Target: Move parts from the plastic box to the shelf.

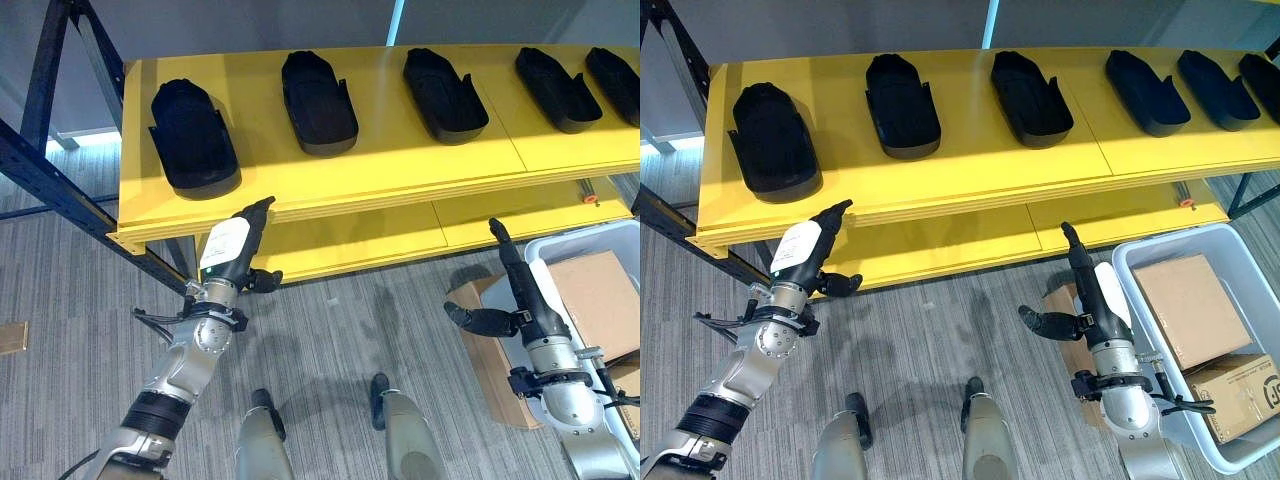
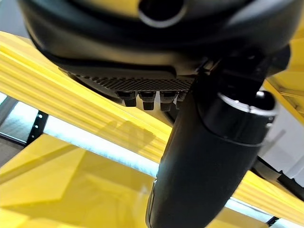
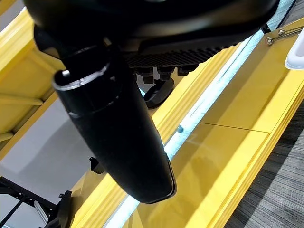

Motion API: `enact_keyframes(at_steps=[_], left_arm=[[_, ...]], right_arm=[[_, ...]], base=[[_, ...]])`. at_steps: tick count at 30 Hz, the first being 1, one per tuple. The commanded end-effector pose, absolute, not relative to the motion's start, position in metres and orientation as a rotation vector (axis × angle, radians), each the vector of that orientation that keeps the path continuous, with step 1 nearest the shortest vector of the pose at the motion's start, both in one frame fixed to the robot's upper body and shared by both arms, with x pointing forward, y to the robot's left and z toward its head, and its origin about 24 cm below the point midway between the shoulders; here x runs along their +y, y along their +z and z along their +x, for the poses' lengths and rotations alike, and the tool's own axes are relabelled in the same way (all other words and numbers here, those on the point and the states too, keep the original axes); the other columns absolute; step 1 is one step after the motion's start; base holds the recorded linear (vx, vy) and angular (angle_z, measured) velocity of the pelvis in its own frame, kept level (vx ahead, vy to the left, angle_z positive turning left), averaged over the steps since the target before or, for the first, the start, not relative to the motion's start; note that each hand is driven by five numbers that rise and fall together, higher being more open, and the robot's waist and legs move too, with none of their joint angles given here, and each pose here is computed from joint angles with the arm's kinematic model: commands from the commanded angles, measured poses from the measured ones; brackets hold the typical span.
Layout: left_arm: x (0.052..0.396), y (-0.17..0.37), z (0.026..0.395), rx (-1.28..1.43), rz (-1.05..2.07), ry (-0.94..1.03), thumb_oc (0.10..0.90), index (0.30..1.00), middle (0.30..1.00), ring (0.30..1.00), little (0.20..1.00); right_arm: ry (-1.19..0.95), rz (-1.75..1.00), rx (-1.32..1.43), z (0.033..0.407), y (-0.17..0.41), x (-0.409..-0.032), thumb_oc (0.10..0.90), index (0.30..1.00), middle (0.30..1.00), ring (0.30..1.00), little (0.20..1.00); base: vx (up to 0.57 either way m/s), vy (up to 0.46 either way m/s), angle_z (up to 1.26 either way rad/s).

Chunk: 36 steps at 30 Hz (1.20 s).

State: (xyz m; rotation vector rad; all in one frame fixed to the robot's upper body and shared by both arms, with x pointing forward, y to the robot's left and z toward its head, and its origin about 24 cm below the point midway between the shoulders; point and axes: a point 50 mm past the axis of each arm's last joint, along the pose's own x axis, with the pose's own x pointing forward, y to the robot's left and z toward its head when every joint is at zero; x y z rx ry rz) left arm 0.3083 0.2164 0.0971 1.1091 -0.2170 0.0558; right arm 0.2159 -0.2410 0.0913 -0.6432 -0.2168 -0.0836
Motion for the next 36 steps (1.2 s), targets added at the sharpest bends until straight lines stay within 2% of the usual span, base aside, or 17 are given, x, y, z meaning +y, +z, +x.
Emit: enact_keyframes(at_steps=[1,17,36], left_arm=[[0.21,0.143,0.321,-0.438,1.123,0.173,0.9,1.0,1.0,1.0,1.0],[0.24,0.167,0.319,-0.459,1.328,0.296,0.9,1.0,1.0,1.0,1.0],[0.245,0.151,0.334,-0.348,1.36,0.265,0.9,1.0,1.0,1.0,1.0]], right_arm=[[-0.143,-0.626,-0.469,0.216,0.137,-0.241,0.9,1.0,1.0,1.0,1.0],[-0.148,-0.649,-0.463,0.216,0.137,-0.244,0.9,1.0,1.0,1.0,1.0],[-0.152,-0.649,-0.455,0.213,0.136,-0.247,0.9,1.0,1.0,1.0,1.0]], base=[[0.0,0.0,0.0],[0.0,0.0,0.0],[0.0,0.0,0.0]])
